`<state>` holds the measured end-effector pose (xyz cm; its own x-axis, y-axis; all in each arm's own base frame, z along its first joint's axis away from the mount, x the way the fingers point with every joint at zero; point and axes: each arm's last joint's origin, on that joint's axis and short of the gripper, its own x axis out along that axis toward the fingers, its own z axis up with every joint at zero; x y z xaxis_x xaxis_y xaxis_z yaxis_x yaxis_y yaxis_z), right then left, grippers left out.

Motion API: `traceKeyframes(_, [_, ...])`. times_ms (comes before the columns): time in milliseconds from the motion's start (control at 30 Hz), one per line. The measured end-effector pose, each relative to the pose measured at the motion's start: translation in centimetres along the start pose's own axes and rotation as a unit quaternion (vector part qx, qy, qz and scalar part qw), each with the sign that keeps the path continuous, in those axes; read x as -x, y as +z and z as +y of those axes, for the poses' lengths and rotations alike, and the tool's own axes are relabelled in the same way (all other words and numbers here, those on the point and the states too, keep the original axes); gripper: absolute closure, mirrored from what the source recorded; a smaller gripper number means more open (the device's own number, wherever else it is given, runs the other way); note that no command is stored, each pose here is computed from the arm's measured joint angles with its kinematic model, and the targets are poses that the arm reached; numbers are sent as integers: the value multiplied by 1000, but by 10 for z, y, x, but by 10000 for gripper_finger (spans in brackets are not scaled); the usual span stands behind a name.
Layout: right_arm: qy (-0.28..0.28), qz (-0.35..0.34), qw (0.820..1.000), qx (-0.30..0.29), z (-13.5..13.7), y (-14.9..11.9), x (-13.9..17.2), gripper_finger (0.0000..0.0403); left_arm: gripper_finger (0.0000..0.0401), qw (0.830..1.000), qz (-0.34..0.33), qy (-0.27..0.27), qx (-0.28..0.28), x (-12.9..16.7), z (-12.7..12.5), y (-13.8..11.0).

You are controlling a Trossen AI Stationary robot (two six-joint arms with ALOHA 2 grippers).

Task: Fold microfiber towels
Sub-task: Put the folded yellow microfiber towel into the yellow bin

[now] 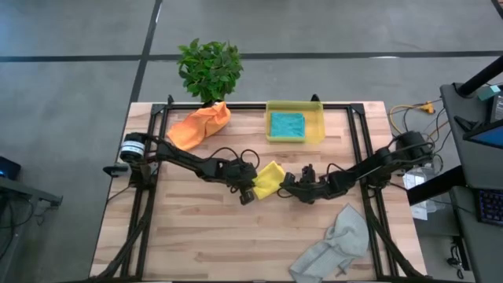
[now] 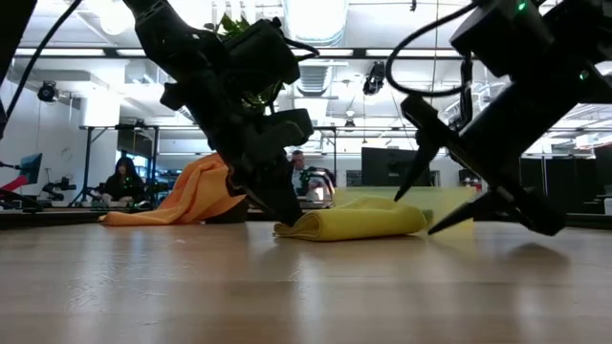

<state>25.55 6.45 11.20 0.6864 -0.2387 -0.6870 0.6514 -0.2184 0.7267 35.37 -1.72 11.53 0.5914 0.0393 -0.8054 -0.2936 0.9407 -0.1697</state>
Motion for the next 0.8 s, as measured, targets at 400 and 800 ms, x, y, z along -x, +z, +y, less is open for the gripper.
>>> traceKeyframes(400, [17, -43, 998, -33, -6, 1, -16, 179, 391, 1000, 4, -2, 0, -1, 0, -1])
traceKeyframes(800, [13, -62, 996, -60, 1, 16, -24, 179, 391, 1000, 5, -2, 0, -1, 0, -2])
